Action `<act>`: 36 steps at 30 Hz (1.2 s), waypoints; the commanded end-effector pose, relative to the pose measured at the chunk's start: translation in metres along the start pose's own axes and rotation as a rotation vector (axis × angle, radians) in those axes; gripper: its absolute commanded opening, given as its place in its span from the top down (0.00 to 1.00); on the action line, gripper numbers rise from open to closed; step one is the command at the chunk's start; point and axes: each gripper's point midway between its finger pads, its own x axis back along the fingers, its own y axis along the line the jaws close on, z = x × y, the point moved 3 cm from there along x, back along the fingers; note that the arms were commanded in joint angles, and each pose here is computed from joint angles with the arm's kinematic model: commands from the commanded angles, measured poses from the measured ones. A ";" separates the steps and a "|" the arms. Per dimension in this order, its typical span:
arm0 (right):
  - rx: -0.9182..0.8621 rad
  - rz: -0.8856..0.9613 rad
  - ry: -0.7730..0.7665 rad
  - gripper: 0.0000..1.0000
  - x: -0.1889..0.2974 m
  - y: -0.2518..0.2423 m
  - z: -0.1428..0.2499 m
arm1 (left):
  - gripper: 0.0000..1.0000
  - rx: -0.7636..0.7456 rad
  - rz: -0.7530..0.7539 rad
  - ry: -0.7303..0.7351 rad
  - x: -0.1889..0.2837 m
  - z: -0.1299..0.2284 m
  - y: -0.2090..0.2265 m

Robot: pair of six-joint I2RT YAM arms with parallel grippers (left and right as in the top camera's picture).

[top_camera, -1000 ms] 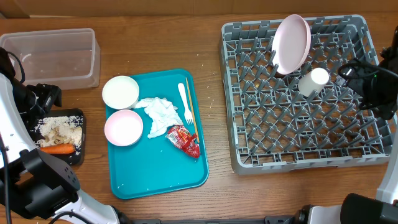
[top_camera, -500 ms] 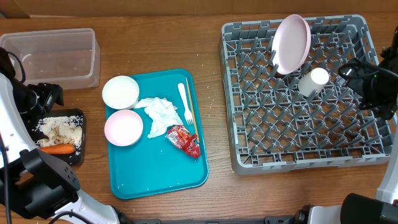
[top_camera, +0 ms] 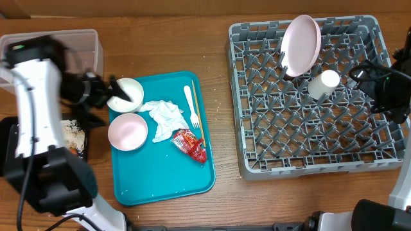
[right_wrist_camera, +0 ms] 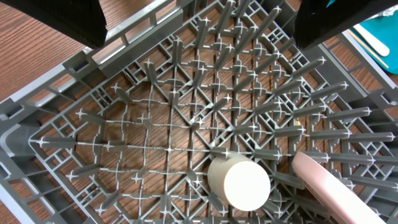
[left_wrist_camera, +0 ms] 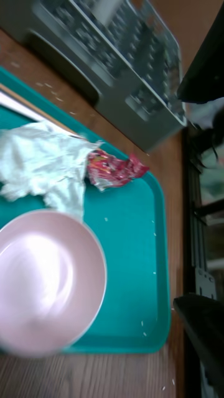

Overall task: Sort waste into correct bins and load items into the dishwasher rack
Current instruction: 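Reach the left gripper over the teal tray to the red wrapper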

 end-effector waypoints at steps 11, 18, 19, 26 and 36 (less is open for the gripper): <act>0.001 -0.014 -0.009 0.00 0.002 0.002 0.000 | 0.00 -0.153 -0.480 -0.249 -0.040 0.068 -0.070; 0.001 -0.014 -0.009 0.00 0.002 0.002 0.000 | 0.00 -0.313 -0.542 -0.379 -0.048 0.079 -0.095; 0.001 -0.014 -0.009 0.00 0.002 0.002 0.000 | 0.00 -0.328 -0.526 -0.384 -0.051 0.080 -0.100; 0.001 -0.014 -0.008 0.00 0.002 0.002 0.000 | 0.00 -0.363 -0.374 -0.241 -0.071 0.099 -0.121; 0.001 -0.014 -0.009 0.00 0.002 0.002 0.000 | 0.00 -0.159 -0.490 -0.187 -0.122 0.121 -0.091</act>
